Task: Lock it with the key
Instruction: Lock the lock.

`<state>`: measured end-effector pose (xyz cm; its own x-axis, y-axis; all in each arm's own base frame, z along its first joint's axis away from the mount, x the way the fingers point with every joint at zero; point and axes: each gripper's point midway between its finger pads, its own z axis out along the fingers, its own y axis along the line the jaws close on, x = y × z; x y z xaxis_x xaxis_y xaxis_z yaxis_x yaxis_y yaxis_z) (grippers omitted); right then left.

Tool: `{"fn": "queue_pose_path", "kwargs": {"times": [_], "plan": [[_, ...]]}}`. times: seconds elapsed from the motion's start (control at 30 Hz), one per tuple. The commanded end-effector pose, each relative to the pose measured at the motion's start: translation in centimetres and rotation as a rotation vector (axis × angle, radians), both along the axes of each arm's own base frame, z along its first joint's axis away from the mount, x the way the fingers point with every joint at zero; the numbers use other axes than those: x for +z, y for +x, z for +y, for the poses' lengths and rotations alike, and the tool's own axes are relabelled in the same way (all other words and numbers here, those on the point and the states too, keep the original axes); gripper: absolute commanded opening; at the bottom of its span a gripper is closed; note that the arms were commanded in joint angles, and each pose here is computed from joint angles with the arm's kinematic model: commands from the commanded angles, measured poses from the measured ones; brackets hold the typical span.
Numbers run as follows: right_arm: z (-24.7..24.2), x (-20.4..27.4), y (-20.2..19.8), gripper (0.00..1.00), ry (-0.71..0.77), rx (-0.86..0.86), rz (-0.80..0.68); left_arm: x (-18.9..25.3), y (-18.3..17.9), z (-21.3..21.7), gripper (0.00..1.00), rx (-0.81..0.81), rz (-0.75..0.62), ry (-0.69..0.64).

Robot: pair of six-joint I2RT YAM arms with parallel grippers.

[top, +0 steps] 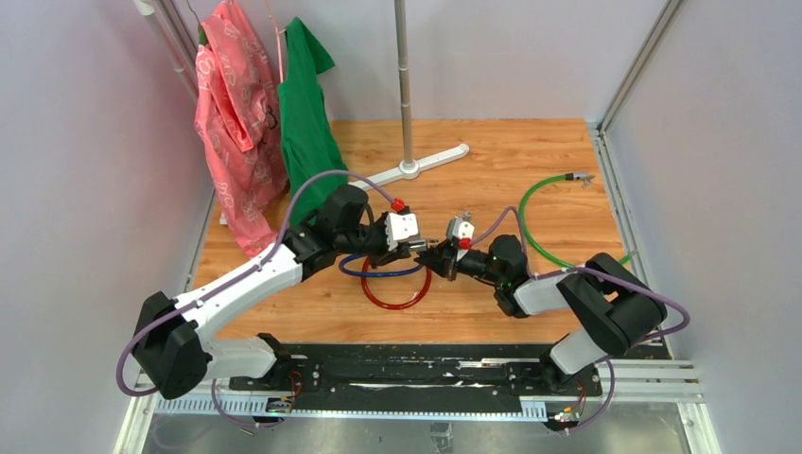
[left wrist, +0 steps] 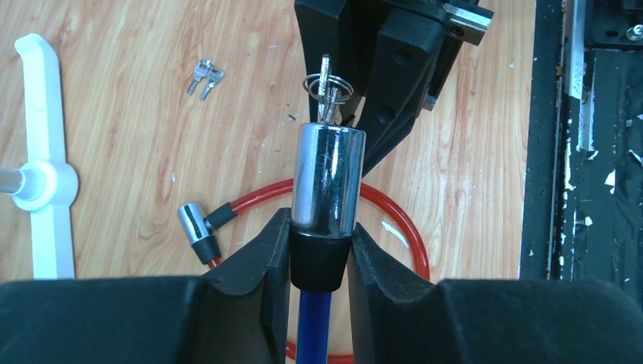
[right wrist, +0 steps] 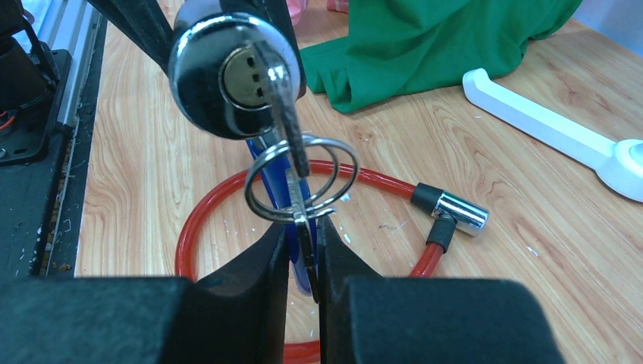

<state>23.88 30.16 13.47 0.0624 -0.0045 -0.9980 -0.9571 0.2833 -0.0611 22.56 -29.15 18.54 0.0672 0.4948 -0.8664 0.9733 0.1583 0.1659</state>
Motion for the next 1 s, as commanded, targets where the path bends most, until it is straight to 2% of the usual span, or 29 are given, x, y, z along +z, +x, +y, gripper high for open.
{"fn": "queue_pose_path", "kwargs": {"times": [0.0,0.13,0.3,0.6,0.97], "plan": [[0.7,3.7,-1.0,0.0,0.076,0.022,-0.139,-4.3,-2.2,1.0,0.0,-0.002,0.153,0.079],[0.7,4.4,-1.8,0.0,0.052,0.037,-0.19,-4.9,-3.4,1.2,0.0,-0.012,0.237,0.071],[1.1,6.3,-3.3,0.0,0.065,0.083,-0.218,-3.3,-5.2,0.6,0.0,-0.063,0.39,-0.026],[0.6,11.3,-4.9,0.0,0.102,0.074,-0.24,-2.0,-5.5,0.3,0.0,-0.055,0.427,-0.073],[1.1,14.4,-6.1,0.0,0.104,0.074,-0.244,-1.8,-5.0,0.0,0.0,-0.053,0.408,-0.091]]}}
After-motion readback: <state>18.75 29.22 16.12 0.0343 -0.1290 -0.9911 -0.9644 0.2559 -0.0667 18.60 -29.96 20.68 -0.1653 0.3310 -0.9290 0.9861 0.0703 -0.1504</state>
